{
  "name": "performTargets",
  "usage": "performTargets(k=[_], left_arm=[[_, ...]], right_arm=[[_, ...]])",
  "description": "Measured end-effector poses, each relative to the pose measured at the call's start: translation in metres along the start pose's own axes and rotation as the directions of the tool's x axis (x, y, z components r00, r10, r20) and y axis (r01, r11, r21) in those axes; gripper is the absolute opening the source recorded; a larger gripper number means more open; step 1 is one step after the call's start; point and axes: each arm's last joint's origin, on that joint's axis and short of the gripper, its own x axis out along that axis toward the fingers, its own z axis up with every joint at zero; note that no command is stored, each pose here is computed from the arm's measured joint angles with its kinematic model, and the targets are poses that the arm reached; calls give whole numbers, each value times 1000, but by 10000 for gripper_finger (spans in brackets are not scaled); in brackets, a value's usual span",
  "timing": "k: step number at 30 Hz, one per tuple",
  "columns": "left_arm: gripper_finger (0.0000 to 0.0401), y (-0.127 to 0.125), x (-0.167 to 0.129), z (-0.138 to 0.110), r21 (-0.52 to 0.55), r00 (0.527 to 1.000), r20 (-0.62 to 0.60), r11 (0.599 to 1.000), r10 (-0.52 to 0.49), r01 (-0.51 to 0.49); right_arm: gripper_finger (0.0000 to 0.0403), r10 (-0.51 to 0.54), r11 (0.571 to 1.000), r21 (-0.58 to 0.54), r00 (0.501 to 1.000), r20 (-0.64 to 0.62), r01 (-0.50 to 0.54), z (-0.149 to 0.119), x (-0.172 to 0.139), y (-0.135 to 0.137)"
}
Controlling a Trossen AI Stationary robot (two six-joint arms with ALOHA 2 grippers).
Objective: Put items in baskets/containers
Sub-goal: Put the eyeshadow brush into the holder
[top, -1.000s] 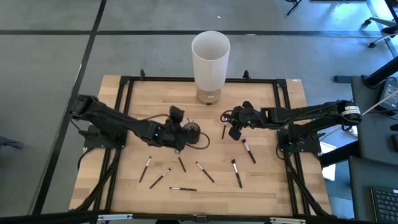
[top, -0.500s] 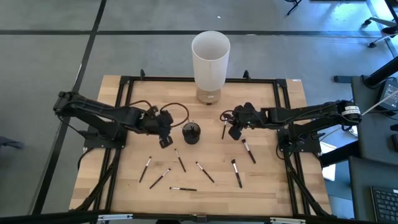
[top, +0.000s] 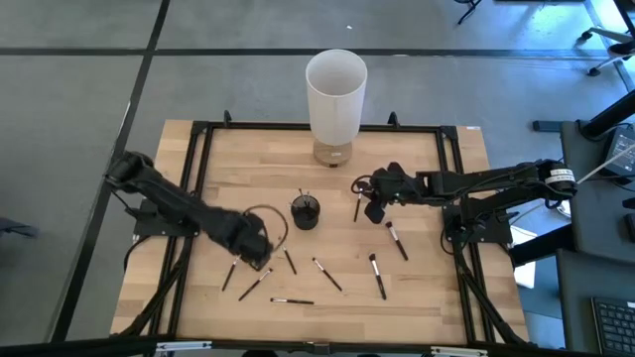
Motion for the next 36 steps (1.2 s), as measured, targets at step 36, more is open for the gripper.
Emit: performTargets(k=[36], left_arm=[[116, 24, 90, -49, -109, 994, -100, 992, 53, -64]], right_arm=[[90, -41, 999, 6, 999, 26, 41, 6, 4, -12]])
